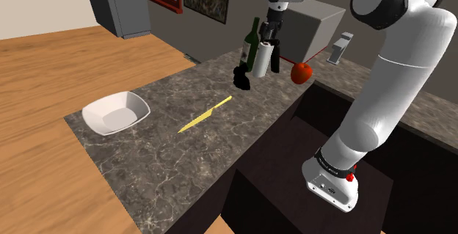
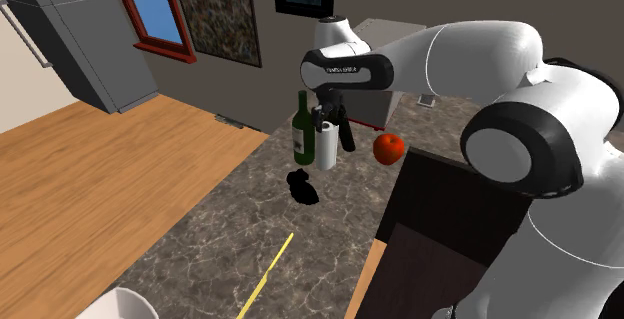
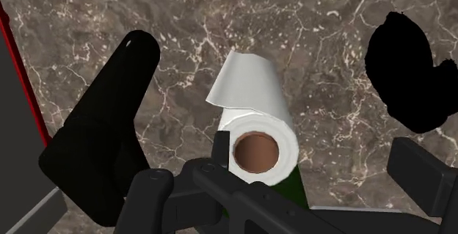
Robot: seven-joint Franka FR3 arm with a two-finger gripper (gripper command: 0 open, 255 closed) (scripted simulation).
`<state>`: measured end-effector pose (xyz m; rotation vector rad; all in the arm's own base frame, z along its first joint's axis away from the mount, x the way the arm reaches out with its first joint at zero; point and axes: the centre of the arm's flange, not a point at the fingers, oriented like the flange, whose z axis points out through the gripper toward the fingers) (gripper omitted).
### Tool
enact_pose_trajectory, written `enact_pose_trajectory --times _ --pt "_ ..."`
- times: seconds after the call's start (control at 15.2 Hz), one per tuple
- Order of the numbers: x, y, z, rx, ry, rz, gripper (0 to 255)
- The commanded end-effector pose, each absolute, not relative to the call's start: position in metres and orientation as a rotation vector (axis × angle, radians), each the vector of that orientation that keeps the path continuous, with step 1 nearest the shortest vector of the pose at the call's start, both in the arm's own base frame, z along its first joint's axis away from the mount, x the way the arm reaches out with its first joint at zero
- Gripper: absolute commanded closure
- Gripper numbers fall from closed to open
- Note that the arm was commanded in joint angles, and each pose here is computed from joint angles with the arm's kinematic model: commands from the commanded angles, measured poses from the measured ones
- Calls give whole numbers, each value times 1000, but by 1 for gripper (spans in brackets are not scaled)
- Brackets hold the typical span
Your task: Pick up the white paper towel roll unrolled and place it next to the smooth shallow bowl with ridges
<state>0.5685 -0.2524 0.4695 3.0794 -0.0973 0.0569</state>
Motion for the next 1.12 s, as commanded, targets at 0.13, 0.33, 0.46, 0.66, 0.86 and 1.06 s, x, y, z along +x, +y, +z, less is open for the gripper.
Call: enact_pose_trajectory --times 0.13,0.33,0.46,0.66,0.86,1.06 --pt "608 -282 445 3087 -94 46 0" --pt "609 -283 429 3087 -94 46 0" --pt "609 -284 418 3087 -94 46 0" --pt "609 -284 405 3087 -94 46 0" --pt "610 -284 405 3087 -94 46 0" --pt "610 -284 405 3087 -94 46 0"
